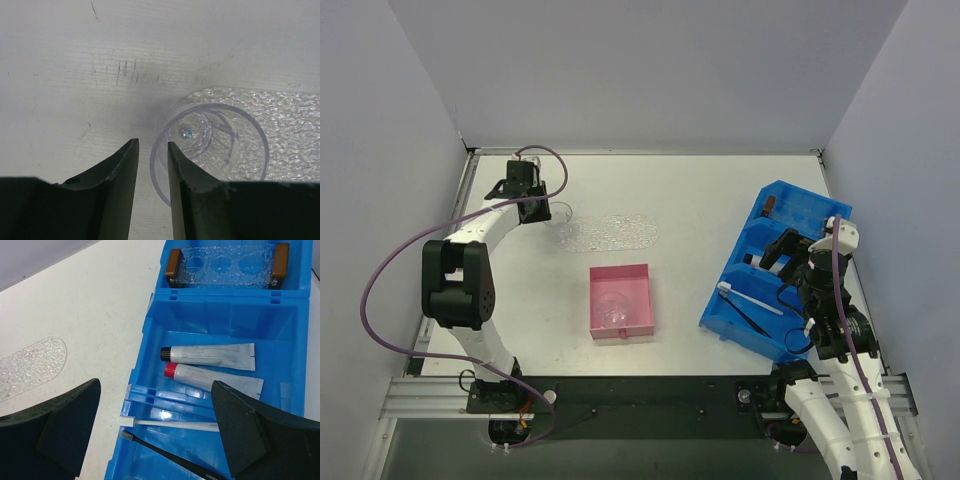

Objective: Prepare toiletry sets of a toothbrush and toothpaste on the tray

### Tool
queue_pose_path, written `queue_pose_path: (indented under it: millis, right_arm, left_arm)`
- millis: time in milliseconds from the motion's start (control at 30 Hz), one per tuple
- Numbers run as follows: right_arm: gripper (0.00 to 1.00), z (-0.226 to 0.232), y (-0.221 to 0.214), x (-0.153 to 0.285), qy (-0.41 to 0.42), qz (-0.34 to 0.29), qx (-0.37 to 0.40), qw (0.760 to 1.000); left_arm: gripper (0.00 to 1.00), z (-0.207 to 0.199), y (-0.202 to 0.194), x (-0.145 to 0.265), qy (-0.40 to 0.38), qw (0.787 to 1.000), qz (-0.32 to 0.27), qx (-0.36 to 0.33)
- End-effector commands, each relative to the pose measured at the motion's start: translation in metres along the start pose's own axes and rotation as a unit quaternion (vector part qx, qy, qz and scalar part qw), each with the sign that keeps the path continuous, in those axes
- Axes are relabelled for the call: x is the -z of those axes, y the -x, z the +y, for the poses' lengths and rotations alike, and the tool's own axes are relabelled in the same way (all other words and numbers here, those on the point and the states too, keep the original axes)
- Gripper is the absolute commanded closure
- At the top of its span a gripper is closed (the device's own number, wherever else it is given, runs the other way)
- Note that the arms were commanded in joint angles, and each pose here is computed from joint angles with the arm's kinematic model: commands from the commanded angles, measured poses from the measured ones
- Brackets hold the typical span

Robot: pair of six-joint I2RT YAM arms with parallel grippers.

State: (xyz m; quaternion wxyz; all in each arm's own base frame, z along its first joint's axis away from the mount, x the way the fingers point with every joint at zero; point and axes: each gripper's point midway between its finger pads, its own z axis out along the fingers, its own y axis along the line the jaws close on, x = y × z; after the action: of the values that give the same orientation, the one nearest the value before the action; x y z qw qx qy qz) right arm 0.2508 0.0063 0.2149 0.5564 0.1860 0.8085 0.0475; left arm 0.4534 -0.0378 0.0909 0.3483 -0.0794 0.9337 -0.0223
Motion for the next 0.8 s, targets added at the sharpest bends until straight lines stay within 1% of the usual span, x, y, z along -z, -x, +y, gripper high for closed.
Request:
queue_pose_path:
  millis: [0,167,367,767]
  right_arm:
    - [0.13,0.0,-0.001,-0.002,-0.003,0.003,0.001,1.0]
    - [0.13,0.0,-0.002,-0.002,-0.003,0.004,0.002,1.0]
    - [0.13,-0.001,-0.002,-0.002,-0.004,0.005,0.002,1.0]
    - [0.13,0.0,-0.003,-0.003,-0.003,0.007,0.002,1.0]
  left_arm:
    - [0.59,-0.006,0.025,0.008,-0.012,0.999,-0.03,0.005]
    - [0.59,-0.006,0.025,0.009,-0.012,0.999,-0.032,0.005]
    - [0.6,0.002,0.026,0.009,0.009,0.999,-0.036,0.002]
    - [0.72,0.009,0.029,0.011,0.021,0.999,-0.041,0.001]
